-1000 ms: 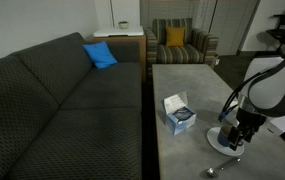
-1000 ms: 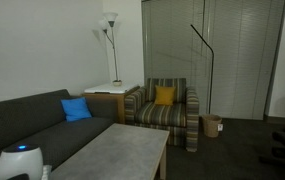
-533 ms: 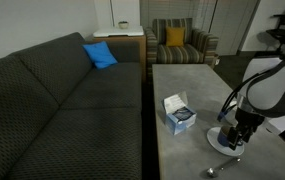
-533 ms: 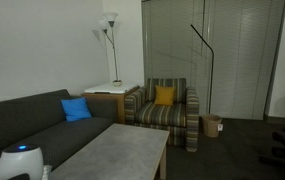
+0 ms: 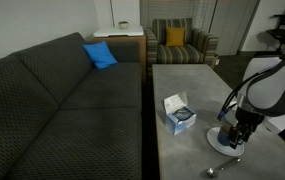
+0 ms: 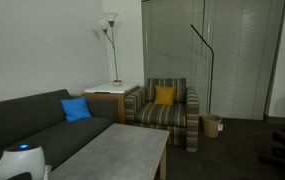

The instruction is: Put the mug on the table

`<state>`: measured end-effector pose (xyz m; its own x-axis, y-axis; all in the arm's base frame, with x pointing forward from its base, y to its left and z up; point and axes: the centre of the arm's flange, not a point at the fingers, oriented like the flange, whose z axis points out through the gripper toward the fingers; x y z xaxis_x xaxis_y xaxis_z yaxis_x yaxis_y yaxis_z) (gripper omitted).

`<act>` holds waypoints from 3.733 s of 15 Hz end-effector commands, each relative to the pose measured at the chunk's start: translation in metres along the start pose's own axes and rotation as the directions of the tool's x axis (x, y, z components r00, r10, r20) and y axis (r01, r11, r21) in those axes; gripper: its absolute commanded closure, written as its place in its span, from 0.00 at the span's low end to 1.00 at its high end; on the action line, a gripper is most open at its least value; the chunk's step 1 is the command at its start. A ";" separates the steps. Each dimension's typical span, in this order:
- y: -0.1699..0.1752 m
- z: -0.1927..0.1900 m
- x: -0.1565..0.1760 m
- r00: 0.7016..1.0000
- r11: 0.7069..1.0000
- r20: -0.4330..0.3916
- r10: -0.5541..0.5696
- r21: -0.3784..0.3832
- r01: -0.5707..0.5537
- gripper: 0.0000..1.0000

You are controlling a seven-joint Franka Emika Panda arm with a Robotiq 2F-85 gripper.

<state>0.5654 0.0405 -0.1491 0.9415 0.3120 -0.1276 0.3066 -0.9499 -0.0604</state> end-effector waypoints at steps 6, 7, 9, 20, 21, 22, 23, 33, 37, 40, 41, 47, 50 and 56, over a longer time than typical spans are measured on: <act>0.004 -0.005 0.012 1.000 0.999 -0.019 -0.020 -0.039 0.020 0.31; 0.004 -0.006 0.013 1.000 0.999 -0.021 -0.022 -0.039 0.022 0.34; 0.004 -0.007 0.015 0.999 0.999 -0.024 -0.026 -0.041 0.025 0.39; 0.003 -0.013 0.018 0.999 0.999 -0.034 -0.043 -0.022 0.042 0.77; 0.003 -0.013 0.017 0.998 0.999 -0.034 -0.043 -0.022 0.043 0.78; 0.003 -0.013 0.017 0.998 0.999 -0.033 -0.044 -0.022 0.043 0.77; 0.002 -0.013 0.017 0.998 0.999 -0.033 -0.046 -0.023 0.045 0.81; -0.013 -0.024 0.014 0.996 0.995 -0.023 -0.087 -0.058 0.085 0.97; -0.039 -0.038 0.014 0.986 0.980 -0.017 -0.164 -0.116 0.161 0.97; -0.057 -0.049 0.014 0.971 0.957 0.004 -0.240 -0.165 0.238 0.97; -0.063 -0.052 0.015 0.964 0.949 0.009 -0.265 -0.174 0.263 0.97; -0.092 -0.065 0.015 0.926 0.908 0.035 -0.376 -0.184 0.375 0.97; -0.106 -0.058 0.015 0.898 0.891 0.033 -0.440 -0.114 0.440 0.97; -0.137 -0.045 0.014 0.867 0.866 0.006 -0.498 -0.055 0.498 0.97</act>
<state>0.5490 0.1744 -0.1002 0.6815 0.7256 -0.0950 0.7253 -0.6870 -0.0444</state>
